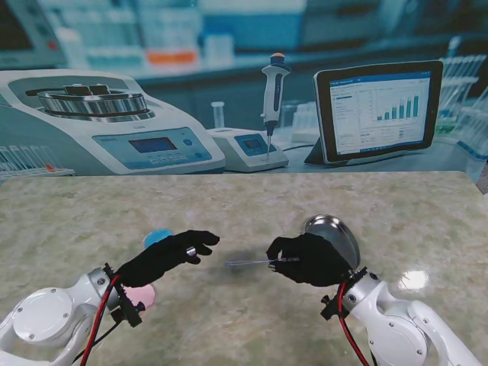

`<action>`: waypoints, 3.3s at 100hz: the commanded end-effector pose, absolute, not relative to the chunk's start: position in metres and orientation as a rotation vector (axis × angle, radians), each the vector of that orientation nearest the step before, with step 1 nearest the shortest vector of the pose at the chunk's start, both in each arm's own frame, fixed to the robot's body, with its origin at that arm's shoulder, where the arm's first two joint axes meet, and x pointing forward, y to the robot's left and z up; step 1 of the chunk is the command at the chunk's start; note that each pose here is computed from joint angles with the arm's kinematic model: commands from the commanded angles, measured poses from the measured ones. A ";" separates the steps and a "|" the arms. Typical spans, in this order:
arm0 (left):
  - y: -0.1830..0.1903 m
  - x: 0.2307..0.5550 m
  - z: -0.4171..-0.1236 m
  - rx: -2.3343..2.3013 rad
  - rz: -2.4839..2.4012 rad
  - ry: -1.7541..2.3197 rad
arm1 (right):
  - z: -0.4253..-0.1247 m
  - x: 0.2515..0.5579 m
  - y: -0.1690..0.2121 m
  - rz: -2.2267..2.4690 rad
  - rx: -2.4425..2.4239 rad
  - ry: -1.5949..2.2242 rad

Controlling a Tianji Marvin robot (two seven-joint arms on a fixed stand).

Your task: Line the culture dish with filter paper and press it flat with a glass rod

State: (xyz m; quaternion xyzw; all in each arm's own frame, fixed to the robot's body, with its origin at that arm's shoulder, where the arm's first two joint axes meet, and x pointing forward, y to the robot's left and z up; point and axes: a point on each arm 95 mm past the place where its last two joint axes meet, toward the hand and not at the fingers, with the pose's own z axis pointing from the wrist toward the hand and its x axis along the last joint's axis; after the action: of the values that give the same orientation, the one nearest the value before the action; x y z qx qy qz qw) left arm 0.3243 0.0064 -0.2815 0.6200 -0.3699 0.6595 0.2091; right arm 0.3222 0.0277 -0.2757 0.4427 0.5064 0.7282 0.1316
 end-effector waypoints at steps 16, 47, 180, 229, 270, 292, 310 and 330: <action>-0.001 0.318 -0.279 1.688 1.781 -1.022 | -0.271 0.323 0.037 2.143 1.255 1.495; -0.010 0.314 -0.275 1.642 1.732 -1.041 | -0.266 0.326 0.045 2.172 1.206 1.529; -0.025 0.309 -0.260 1.582 1.629 -1.232 | -0.257 0.336 0.060 2.173 1.002 1.626; -0.030 0.305 -0.256 1.631 1.661 -1.166 | -0.261 0.338 0.064 2.239 1.015 1.586; -0.036 0.306 -0.255 1.724 1.728 -1.199 | -0.263 0.335 0.072 2.287 0.997 1.595; -0.035 0.307 -0.256 1.754 1.760 -1.210 | -0.262 0.334 0.074 2.306 0.988 1.585; -0.033 0.307 -0.256 1.758 1.750 -1.180 | -0.262 0.334 0.075 2.306 0.987 1.567; -0.031 0.307 -0.257 1.737 1.750 -1.142 | -0.264 0.337 0.074 2.301 1.018 1.562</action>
State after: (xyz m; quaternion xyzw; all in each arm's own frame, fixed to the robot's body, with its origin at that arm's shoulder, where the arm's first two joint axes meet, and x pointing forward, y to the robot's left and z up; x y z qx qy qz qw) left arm 0.3088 -0.0314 -0.2550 0.6232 -0.4141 0.6318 0.2024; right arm 0.3369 0.0728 -0.2607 0.3338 0.5262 0.7763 0.0951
